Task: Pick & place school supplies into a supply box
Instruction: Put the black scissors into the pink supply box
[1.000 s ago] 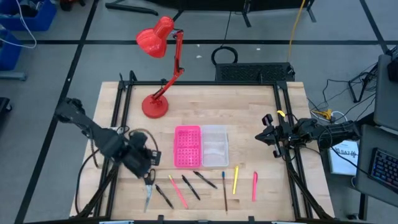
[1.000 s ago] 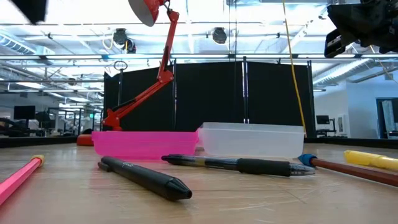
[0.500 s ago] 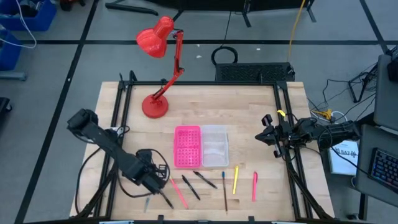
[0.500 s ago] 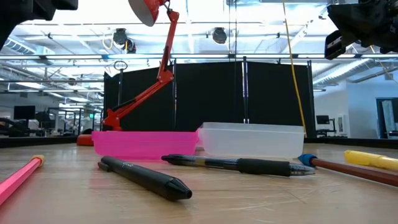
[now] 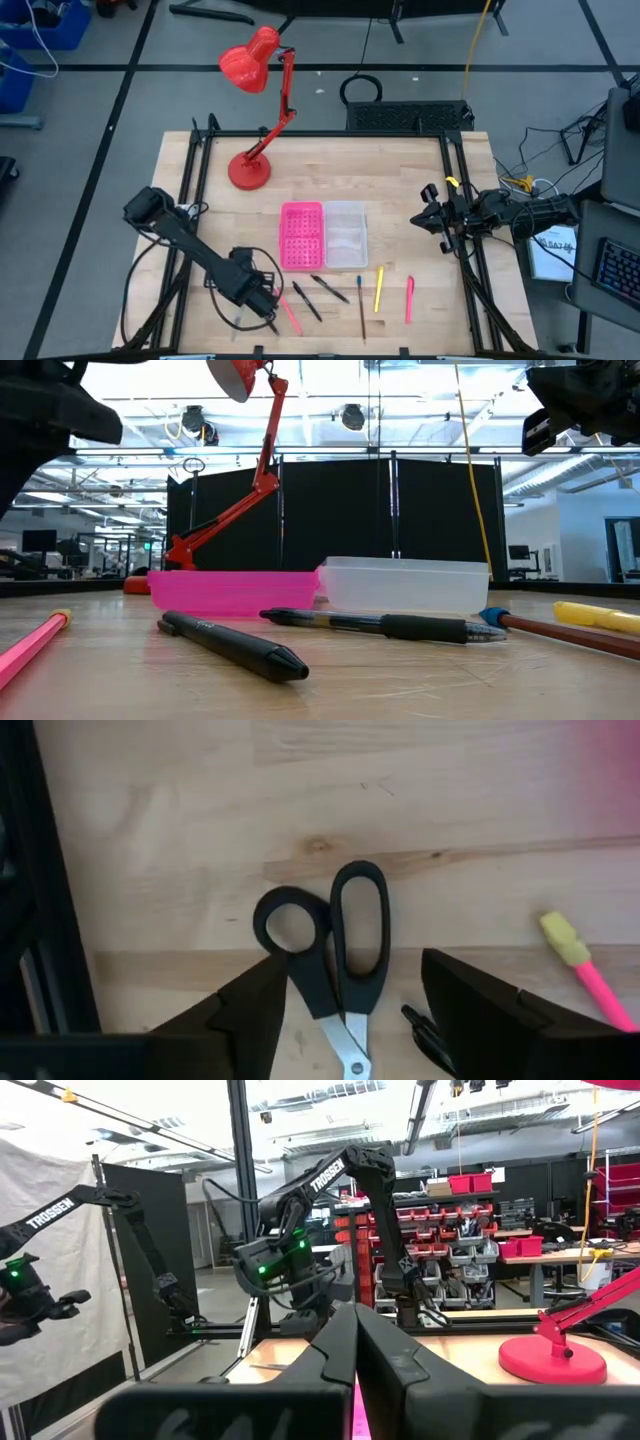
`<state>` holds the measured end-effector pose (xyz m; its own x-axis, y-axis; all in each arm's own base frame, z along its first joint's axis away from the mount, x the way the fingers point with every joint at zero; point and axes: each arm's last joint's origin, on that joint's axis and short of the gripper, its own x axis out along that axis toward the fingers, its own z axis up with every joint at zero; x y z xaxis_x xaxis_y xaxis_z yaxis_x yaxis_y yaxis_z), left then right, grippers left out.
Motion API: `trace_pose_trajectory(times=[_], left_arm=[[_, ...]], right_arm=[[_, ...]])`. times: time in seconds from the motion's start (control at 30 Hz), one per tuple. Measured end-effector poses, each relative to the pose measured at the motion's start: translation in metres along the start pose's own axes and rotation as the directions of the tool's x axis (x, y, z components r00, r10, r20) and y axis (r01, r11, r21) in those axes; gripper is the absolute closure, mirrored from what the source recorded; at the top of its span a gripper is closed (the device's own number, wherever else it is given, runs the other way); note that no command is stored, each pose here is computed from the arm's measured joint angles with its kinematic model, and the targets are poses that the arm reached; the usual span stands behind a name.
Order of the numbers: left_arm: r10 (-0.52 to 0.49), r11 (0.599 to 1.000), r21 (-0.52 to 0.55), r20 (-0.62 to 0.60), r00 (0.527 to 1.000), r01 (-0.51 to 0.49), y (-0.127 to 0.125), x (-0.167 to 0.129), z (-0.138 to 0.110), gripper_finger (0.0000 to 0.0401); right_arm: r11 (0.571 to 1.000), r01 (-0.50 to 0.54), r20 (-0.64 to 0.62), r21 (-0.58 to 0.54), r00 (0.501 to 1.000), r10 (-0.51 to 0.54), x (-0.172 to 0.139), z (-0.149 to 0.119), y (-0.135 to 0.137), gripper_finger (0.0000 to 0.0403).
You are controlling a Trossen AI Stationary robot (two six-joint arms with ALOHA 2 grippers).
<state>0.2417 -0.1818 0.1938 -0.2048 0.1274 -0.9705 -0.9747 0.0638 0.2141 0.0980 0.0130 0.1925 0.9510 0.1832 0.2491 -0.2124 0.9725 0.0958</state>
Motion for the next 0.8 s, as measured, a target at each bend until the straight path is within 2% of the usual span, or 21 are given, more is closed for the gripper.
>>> trace_pose_trajectory(times=[0.47,0.8], left_arm=[[0.06,0.997,0.05,0.04,0.997,-0.062,-0.002,0.014,-0.009,0.0202],[0.097,0.993,0.059,0.063,0.993,-0.101,-0.008,0.029,-0.015,0.0201]], right_arm=[[1.0,0.001,-0.007,0.001,1.0,-0.001,0.0,-0.001,0.0,0.0403],[1.0,0.002,-0.021,0.002,1.0,-0.002,0.0,-0.002,0.0,0.0403]])
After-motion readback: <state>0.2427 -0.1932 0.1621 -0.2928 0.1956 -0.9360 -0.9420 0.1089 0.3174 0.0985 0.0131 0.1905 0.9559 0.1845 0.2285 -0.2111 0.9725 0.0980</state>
